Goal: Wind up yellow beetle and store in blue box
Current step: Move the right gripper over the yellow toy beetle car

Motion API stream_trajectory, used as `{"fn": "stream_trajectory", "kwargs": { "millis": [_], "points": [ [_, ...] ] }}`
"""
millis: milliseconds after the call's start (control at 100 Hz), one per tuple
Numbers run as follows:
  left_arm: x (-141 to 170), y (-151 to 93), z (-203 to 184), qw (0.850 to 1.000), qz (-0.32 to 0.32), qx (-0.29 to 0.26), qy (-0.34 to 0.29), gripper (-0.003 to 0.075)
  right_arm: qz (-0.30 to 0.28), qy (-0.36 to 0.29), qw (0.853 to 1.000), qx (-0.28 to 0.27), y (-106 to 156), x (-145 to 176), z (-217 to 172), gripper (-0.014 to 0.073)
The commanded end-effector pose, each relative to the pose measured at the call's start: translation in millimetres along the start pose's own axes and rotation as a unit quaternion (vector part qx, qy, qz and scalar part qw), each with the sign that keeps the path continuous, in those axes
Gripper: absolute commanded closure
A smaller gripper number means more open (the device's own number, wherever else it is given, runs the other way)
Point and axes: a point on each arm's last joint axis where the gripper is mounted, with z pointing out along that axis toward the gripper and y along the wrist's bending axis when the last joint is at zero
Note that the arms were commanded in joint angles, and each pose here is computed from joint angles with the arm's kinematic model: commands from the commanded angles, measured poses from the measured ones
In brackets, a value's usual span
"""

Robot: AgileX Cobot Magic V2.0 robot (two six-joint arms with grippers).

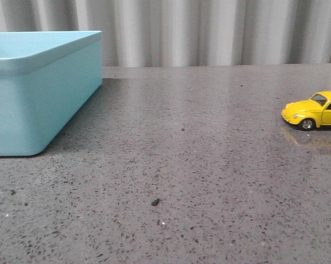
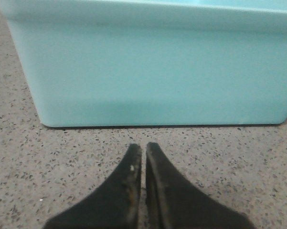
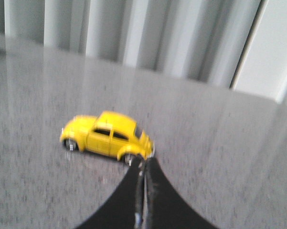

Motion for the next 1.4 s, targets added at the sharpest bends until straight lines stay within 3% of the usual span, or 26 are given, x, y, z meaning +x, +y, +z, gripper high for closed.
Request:
{"fn": "stream_trajectory", "kwargs": {
  "millis": [0,380,590,950,1390],
  "points": [
    [-2.3,-0.5,-0.2,0.998,-0.014,0.011,-0.053,0.0741,0.018,-0.064,0.998,0.018,-1.6,-4.4,-1.2,0.0656],
    [-26.2,-1.6,-6.1,0.982,-0.02,0.02,-0.187,0.0741,0.088,-0.045,0.995,0.013,-1.3,-1.2,-0.8,0.0656],
    [-26.2,-1.6,-6.1,0.982,-0.02,0.02,-0.187,0.0741,0.122,-0.049,0.991,0.014,-1.8,-1.8,-0.9,0.0656],
    [-26.2,-1.2,-6.1,0.98,-0.062,0.026,-0.186,0.0741,0.122,-0.049,0.991,0.014,-1.8,-1.8,-0.9,0.0656],
    [-26.4,-1.2,-6.1,0.98,-0.067,0.027,-0.187,0.0741,0.123,-0.047,0.991,0.013,-1.7,-1.4,-0.9,0.0656]
  ]
}}
